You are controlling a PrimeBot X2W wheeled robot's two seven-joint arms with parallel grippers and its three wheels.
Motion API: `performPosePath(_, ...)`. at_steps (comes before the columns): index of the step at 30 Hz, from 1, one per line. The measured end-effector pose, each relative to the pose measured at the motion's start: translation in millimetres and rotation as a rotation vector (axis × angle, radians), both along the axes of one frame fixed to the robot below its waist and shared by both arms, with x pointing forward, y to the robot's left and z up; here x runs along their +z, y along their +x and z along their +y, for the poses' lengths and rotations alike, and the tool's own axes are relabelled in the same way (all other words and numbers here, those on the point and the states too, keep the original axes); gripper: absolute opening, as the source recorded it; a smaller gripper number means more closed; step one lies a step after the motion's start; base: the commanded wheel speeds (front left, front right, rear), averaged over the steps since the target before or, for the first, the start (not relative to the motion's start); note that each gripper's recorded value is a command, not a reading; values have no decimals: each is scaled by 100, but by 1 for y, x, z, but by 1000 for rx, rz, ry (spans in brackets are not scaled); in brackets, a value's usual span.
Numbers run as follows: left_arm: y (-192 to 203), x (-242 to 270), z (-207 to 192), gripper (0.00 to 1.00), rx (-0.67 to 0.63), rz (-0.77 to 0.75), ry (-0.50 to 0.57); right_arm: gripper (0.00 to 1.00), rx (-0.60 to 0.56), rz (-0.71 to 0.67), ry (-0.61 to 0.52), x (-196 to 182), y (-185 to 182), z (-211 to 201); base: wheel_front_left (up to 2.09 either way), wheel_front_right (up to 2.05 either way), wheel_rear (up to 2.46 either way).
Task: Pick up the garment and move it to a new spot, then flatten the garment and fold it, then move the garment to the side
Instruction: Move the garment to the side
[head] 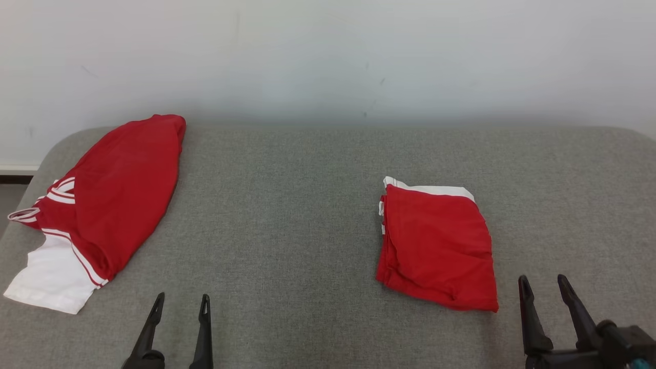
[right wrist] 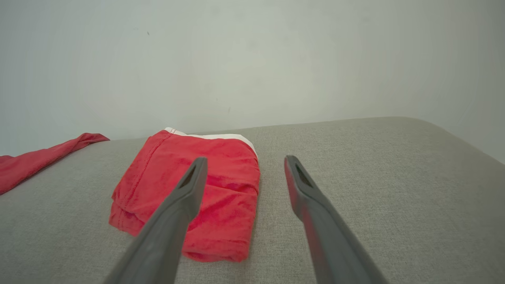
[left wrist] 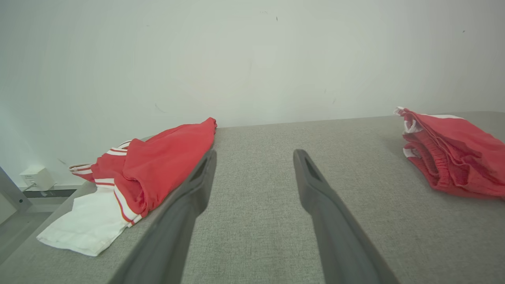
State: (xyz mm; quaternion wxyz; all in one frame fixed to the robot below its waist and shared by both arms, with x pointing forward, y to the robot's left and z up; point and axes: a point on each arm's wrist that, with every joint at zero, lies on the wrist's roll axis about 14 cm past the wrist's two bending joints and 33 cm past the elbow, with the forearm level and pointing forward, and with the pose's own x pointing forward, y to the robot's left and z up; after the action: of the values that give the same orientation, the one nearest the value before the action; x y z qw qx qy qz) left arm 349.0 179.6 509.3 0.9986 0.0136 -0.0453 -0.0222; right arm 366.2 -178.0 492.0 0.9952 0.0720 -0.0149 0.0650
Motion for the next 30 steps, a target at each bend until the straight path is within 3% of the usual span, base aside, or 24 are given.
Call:
performPosePath(11,8,-2,-3,100,-1,9,-11,100,50,64,-62,-3,66,6,0,0,0)
performPosePath(17,9,-6,5,100,30,21,-14,100,77,178,-97,-28,97,12,0,0,0)
performPosePath(23,9,-11,13,100,59,38,-16,100,95,321,-106,-63,113,20,0,0,0)
performPosePath(30,9,-14,18,100,83,50,-17,100,103,447,-91,-100,106,28,0,0,0)
